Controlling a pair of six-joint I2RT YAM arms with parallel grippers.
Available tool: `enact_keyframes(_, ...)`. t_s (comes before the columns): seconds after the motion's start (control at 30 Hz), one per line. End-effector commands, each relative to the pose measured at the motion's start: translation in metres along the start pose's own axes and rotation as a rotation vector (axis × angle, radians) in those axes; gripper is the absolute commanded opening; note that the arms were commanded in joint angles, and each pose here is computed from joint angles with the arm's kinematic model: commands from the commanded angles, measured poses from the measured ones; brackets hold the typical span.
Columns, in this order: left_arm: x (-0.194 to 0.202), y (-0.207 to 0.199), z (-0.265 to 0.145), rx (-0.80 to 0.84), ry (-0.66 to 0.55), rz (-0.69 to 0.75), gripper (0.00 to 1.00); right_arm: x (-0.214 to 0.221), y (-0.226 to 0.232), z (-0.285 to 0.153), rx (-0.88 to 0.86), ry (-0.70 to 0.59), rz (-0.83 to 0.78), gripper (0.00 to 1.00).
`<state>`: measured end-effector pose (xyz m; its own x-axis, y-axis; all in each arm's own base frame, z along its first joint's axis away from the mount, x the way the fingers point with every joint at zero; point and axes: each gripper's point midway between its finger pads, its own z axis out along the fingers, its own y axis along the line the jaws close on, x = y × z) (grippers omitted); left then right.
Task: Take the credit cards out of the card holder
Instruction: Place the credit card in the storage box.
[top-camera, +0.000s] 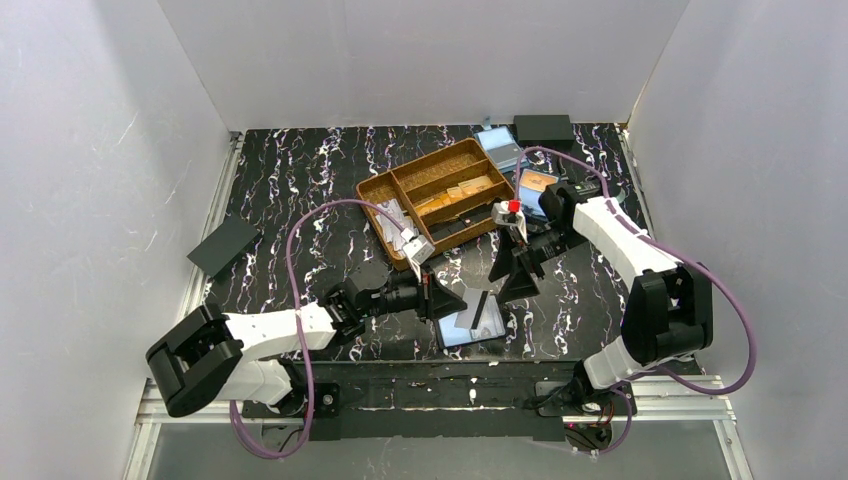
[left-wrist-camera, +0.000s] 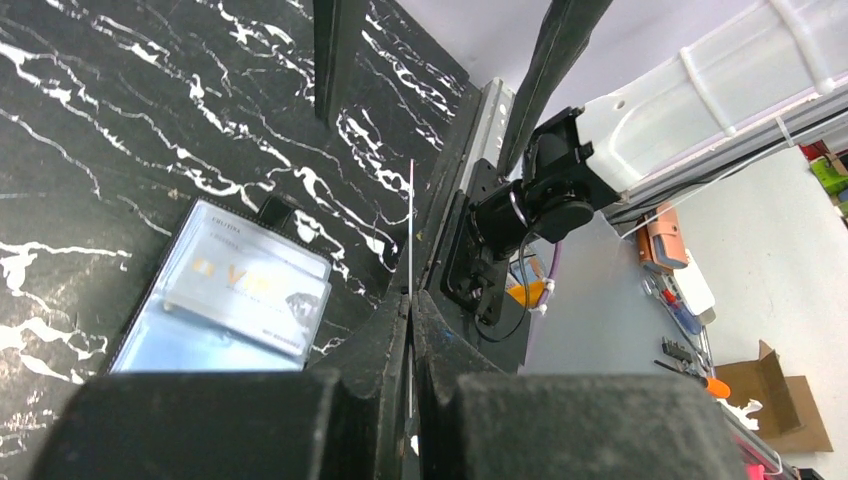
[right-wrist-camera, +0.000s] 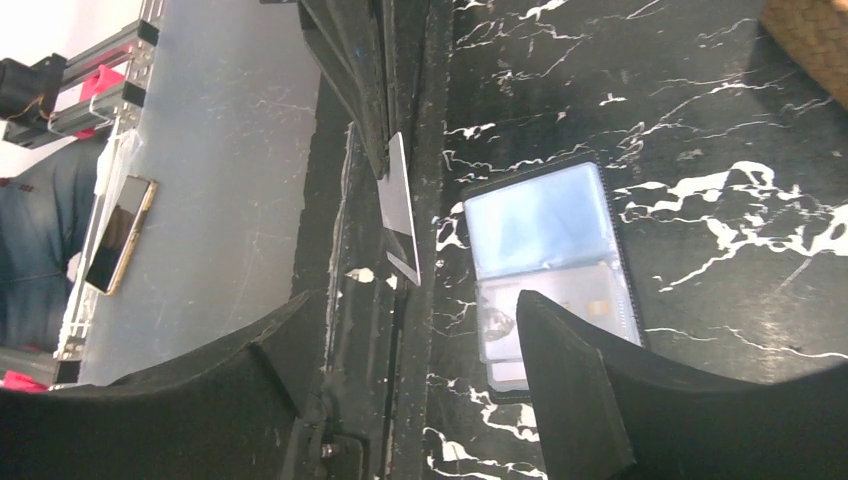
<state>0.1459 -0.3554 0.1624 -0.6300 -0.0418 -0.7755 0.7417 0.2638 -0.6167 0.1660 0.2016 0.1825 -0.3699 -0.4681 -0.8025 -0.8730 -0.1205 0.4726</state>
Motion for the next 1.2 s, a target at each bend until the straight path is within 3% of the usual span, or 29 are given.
enact_keyframes(0.0, -0.020, -0.019, 0.003, 0.063, -0.017, 0.078, 0.00, -0.007, 0.022, 0.004, -0.032, 0.026, -0.036, 0.79)
enact_keyframes(0.13, -0.025, -0.025, 0.006, 0.079, -0.020, 0.088, 0.00, -0.006, 0.028, 0.012, -0.045, 0.054, -0.038, 0.71)
enact_keyframes(0.23, -0.026, -0.026, 0.008, 0.079, -0.019, 0.090, 0.00, -0.009, 0.033, 0.018, -0.053, 0.064, -0.040, 0.58)
enact_keyframes(0.47, -0.034, -0.015, 0.007, -0.005, -0.067, 0.035, 0.00, -0.009, 0.027, 0.026, 0.010, 0.103, -0.074, 0.01)
enact_keyframes(0.53, -0.036, -0.010, 0.003, -0.042, -0.096, 0.006, 0.07, -0.008, 0.023, 0.024, 0.049, 0.108, -0.079, 0.01)
enact_keyframes(0.63, -0.038, -0.002, -0.006, -0.096, -0.148, -0.070, 0.27, -0.006, 0.020, 0.022, 0.106, 0.109, -0.089, 0.01)
enact_keyframes(0.9, -0.038, 0.022, -0.044, -0.224, -0.331, -0.321, 0.94, 0.008, 0.016, 0.013, 0.231, 0.132, -0.157, 0.01)
enact_keyframes(0.97, -0.036, 0.025, -0.053, -0.229, -0.365, -0.390, 0.98, 0.008, 0.014, 0.012, 0.252, 0.132, -0.178, 0.01)
enact_keyframes(1.17, -0.020, 0.032, -0.072, -0.218, -0.424, -0.628, 0.98, 0.005, 0.013, 0.008, 0.268, 0.141, -0.258, 0.01)
